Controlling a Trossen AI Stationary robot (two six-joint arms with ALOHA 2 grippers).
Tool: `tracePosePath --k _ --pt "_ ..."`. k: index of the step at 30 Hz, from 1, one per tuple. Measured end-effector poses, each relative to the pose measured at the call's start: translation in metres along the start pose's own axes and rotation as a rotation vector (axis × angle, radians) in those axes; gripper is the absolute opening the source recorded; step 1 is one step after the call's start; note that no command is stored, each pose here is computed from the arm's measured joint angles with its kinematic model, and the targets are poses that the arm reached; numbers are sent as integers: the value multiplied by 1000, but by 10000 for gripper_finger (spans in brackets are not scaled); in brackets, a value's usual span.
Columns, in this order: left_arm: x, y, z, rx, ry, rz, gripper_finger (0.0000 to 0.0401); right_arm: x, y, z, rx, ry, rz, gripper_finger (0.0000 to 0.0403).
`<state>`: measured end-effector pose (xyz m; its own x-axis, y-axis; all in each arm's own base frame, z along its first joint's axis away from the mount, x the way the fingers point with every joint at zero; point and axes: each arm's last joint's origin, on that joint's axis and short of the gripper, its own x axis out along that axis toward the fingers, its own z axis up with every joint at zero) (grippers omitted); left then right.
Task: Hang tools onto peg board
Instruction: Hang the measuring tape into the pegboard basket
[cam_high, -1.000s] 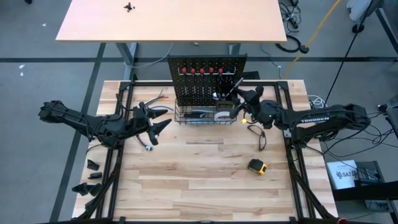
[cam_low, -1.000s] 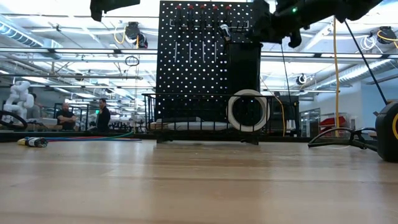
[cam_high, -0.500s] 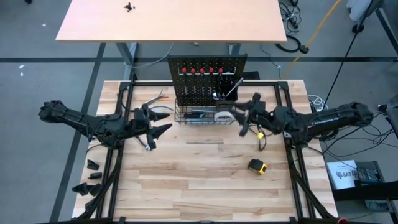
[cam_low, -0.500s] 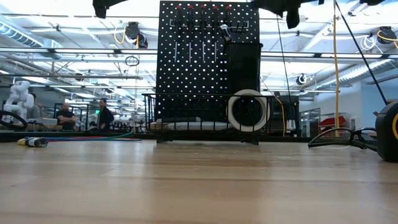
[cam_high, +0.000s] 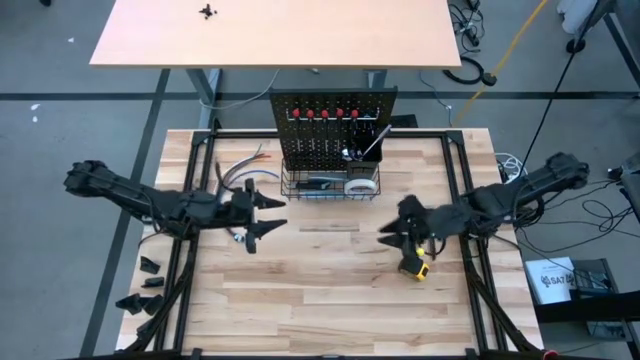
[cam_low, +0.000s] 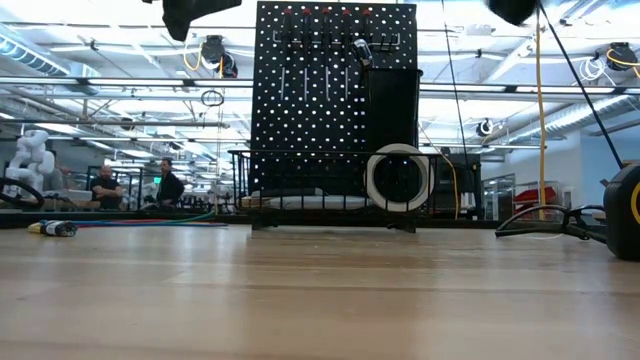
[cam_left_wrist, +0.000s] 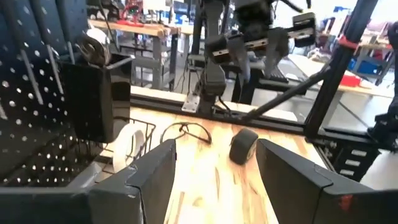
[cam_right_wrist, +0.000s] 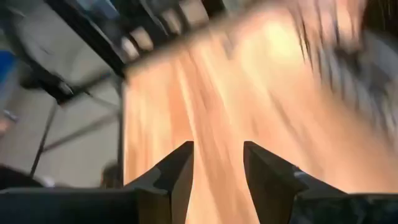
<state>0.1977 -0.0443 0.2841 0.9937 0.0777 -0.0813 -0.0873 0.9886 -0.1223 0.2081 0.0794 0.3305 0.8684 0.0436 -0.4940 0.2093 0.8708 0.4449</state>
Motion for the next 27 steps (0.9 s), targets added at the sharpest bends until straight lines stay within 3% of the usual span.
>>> tracePosePath --k 5,7,10,14,17,21,27 --pt "7 -2 -6 11 31 2 225 -14 -14 -32 348 271 -267 134" --pt "8 -2 -8 14 40 4 225 -18 -25 -46 417 325 -405 134" --pt "10 -2 -10 17 49 3 225 -16 -40 -62 516 294 -573 134" --pt "11 -3 -10 -7 53 -4 225 -10 -53 -79 585 292 -657 134" --pt "11 -3 -10 -10 53 -4 225 -5 -55 -86 606 333 -640 134" --pt "11 -3 -10 -32 53 -2 225 0 -42 -81 483 449 -432 135" --pt "12 -1 -10 -36 41 22 225 7 -26 -68 358 389 -218 135"
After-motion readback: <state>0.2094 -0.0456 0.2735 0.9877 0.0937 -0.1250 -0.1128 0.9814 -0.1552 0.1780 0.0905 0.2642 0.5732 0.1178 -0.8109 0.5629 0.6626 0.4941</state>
